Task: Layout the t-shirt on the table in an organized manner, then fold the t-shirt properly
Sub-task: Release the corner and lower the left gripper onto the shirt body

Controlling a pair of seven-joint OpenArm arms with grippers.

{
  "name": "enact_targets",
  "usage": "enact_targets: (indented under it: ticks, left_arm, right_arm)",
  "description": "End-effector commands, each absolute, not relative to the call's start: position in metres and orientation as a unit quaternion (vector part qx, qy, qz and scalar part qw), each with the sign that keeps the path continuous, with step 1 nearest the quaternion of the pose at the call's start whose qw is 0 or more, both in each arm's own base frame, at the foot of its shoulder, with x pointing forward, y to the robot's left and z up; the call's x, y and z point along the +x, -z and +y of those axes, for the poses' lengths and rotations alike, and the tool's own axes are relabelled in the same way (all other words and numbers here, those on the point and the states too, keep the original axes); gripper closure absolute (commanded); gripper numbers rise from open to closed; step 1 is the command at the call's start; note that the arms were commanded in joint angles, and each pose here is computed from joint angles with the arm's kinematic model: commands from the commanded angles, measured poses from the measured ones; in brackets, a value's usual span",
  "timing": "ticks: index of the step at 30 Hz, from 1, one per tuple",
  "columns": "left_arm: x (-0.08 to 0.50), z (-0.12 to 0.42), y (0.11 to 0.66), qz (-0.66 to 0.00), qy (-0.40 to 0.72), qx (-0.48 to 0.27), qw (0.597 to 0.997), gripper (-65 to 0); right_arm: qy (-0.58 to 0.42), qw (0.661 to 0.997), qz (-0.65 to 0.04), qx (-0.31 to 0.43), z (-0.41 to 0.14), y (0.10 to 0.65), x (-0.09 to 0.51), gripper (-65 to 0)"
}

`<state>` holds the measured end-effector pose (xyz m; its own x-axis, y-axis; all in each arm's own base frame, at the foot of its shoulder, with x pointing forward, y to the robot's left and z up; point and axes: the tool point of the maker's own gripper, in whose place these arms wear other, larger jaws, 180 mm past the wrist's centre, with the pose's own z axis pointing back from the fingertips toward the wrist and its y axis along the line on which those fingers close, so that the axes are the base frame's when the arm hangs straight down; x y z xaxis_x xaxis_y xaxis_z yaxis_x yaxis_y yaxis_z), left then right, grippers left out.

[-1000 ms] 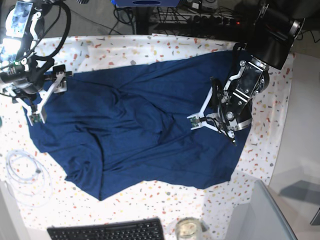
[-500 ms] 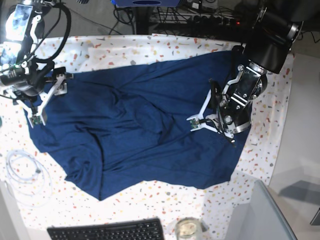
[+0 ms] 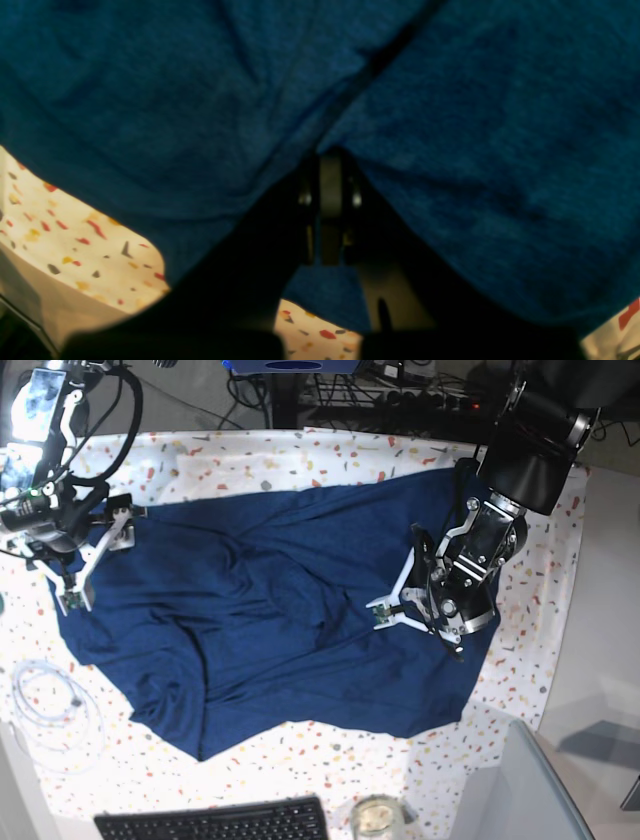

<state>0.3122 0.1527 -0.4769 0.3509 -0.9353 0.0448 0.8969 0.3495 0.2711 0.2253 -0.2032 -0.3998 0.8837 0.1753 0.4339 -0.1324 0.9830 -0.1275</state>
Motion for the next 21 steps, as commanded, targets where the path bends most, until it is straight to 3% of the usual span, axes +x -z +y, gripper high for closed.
enact_targets:
  ticks: [1,12,21]
  left_arm:
    - [0.332,0.148,0.457,-0.129,0.56,0.113,0.81,0.0]
    - [0.354,0.137,0.421,-0.167,0.564,0.146,0.796,0.0]
    - [0.365,0.142,0.419,-0.165,0.558,0.15,0.799,0.0]
  right_arm:
    - [-0.081,0.965,-0.246,-0.052,-0.205,0.391,0.233,-46.1]
    - [-0.081,0.965,-0.243,-0.051,-0.205,0.393,0.233,-46.1]
    - [-0.074,0.976,-0.203,-0.033,-0.204,0.421,0.224,-46.1]
